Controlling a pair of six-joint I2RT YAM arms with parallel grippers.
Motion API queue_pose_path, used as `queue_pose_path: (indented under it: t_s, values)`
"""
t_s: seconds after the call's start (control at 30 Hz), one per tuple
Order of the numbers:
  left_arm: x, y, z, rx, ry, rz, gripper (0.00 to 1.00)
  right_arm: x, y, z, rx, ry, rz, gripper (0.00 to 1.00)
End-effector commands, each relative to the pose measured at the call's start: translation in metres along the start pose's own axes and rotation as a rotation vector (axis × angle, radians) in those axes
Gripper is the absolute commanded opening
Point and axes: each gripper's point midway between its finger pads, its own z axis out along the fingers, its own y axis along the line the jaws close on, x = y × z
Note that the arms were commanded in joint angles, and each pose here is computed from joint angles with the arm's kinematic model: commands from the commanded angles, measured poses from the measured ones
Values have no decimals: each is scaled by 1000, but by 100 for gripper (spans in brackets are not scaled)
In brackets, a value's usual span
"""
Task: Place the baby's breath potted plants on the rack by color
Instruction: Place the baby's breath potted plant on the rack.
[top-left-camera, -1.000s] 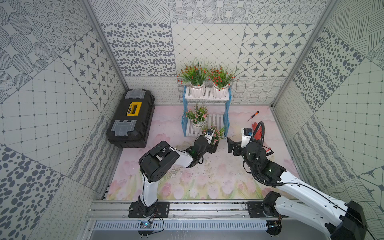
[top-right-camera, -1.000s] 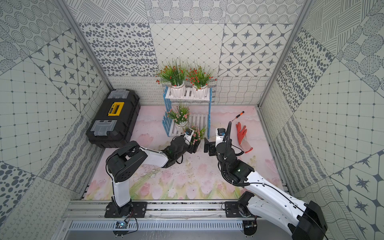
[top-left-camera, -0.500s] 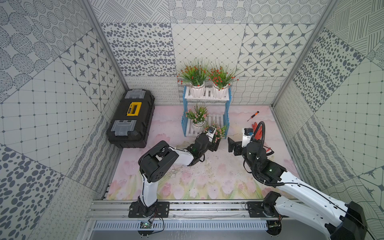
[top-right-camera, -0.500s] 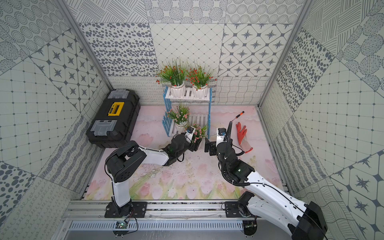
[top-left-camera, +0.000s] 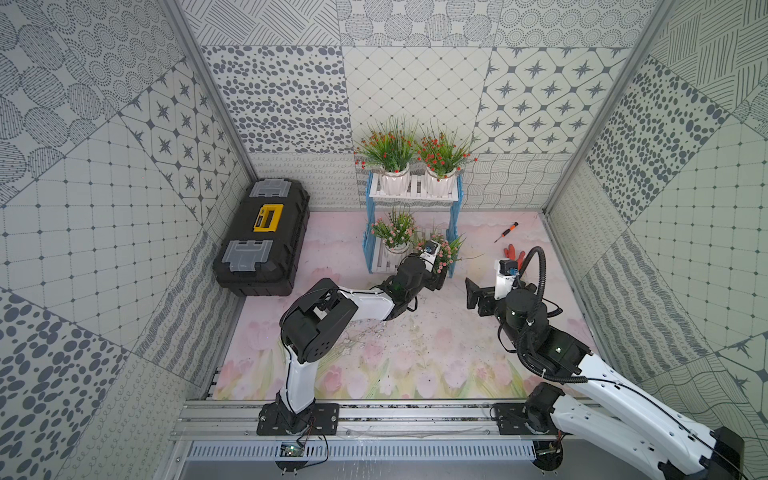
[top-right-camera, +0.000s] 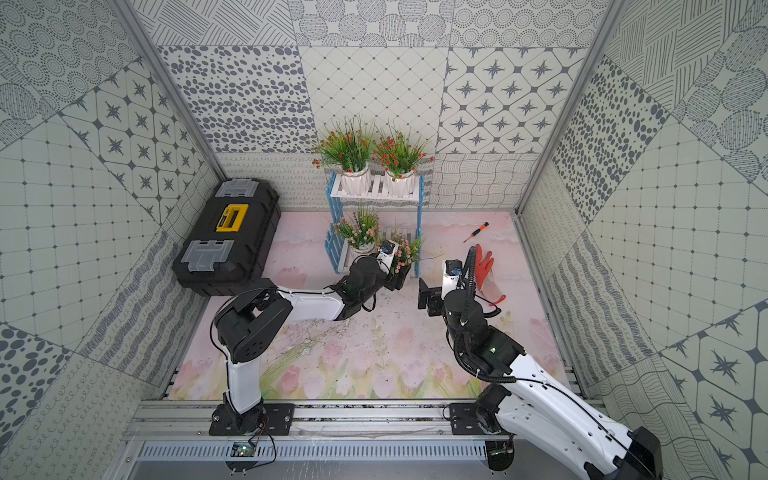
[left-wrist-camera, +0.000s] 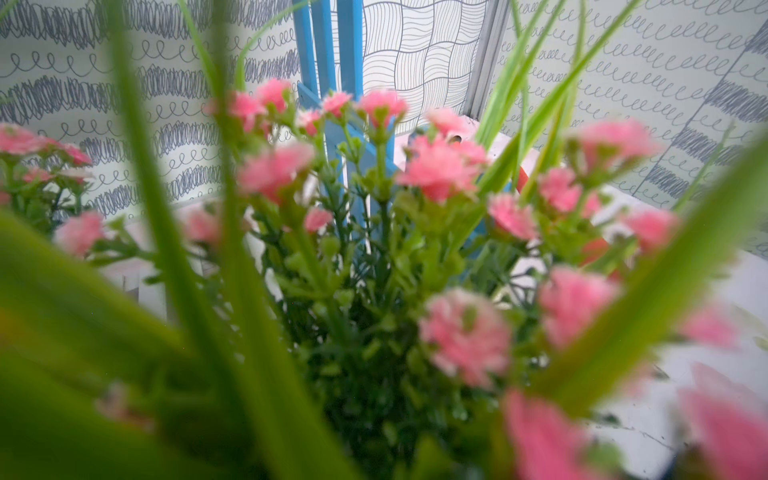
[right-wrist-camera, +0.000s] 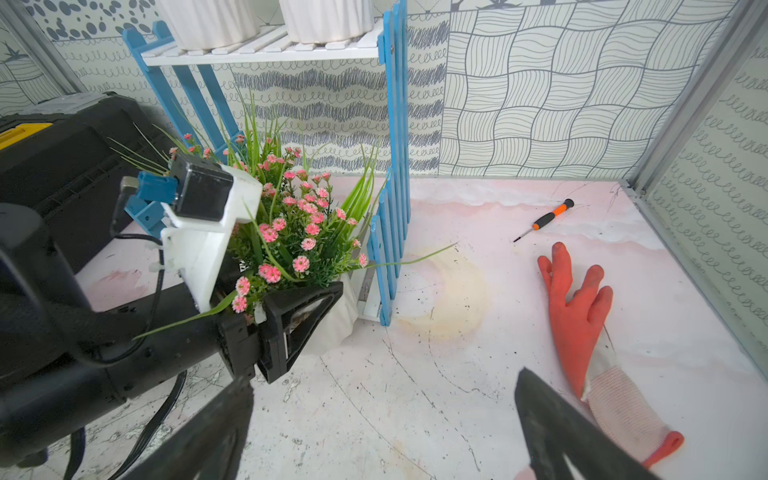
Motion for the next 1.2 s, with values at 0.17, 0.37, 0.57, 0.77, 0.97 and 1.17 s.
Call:
queue_pose_path:
  t_s: [0.17,0.37,0.57,0.77,0.97,1.17]
  values:
    - [-40,12,22,-33,-75,42,66,-16,-10,-13,25,-16,-7,98]
    - [-43,25,36,-55,-63,50,66,-14,-11,-15,24,-12,1,98]
    - [-46,38,48,-65,-58,50,66,-15,-13,-17,29,-17,2,98]
    - [-46,45,60,-70,-57,50,66,-18,-15,-19,37,-24,-12,98]
    - [-45,49,72,-70,-55,47,66,-20,-18,-21,47,-29,-26,98]
    - [-46,52,81,-71,-59,33,66,-16,-20,-22,54,-27,-22,98]
